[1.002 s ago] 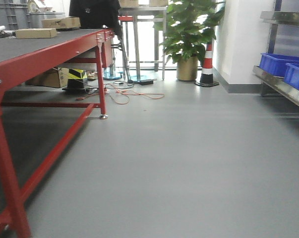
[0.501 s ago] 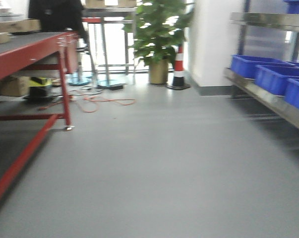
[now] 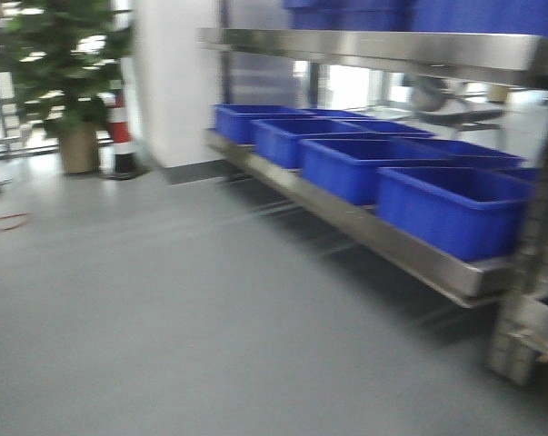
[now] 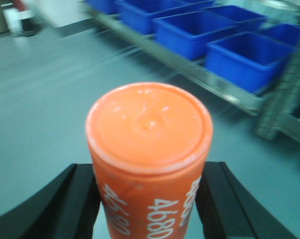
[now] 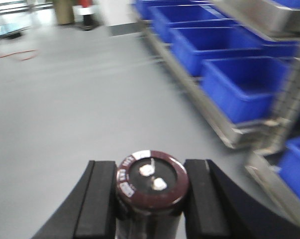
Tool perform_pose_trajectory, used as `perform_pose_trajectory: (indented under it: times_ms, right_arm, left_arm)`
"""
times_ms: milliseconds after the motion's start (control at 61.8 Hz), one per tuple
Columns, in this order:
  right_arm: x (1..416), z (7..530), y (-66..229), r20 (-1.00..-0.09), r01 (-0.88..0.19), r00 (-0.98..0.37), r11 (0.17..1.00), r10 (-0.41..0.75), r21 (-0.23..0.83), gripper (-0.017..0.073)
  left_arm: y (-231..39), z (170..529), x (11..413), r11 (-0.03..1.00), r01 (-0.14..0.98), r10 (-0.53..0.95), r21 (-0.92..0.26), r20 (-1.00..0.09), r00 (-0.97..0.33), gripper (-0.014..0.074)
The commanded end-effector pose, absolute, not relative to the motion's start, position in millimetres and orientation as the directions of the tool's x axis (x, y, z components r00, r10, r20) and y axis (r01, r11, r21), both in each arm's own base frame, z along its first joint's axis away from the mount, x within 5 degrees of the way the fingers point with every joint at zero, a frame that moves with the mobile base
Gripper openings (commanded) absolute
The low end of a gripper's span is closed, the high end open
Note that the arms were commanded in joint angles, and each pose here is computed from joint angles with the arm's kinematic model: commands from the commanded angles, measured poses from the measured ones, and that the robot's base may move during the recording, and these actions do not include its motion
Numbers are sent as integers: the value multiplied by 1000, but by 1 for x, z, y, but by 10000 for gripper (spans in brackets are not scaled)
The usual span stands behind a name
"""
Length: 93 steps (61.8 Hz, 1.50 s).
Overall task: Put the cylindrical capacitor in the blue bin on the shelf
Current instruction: 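Approach the shelf and position both grippers over a blue bin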
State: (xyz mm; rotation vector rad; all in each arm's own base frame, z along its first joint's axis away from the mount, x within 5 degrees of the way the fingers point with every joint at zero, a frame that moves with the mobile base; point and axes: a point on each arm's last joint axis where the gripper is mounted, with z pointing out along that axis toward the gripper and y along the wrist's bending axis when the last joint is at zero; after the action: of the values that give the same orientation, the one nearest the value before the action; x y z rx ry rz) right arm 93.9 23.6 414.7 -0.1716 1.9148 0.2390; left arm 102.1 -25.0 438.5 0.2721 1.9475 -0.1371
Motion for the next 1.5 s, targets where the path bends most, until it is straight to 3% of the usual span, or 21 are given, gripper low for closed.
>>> perform_pose_trajectory:
  times_ms: [0, 1488]
  right_arm:
    - [95, 416, 23, -946, -232, -325, 970, -3, 77, -162]
    - [95, 417, 24, -946, -234, -323, 969, 2, 82, -162]
  left_arm:
    - [-26, 440, 101, 965, 261, 110, 17, -932, -346, -111]
    - [-26, 440, 101, 965, 261, 110, 17, -932, -346, -111]
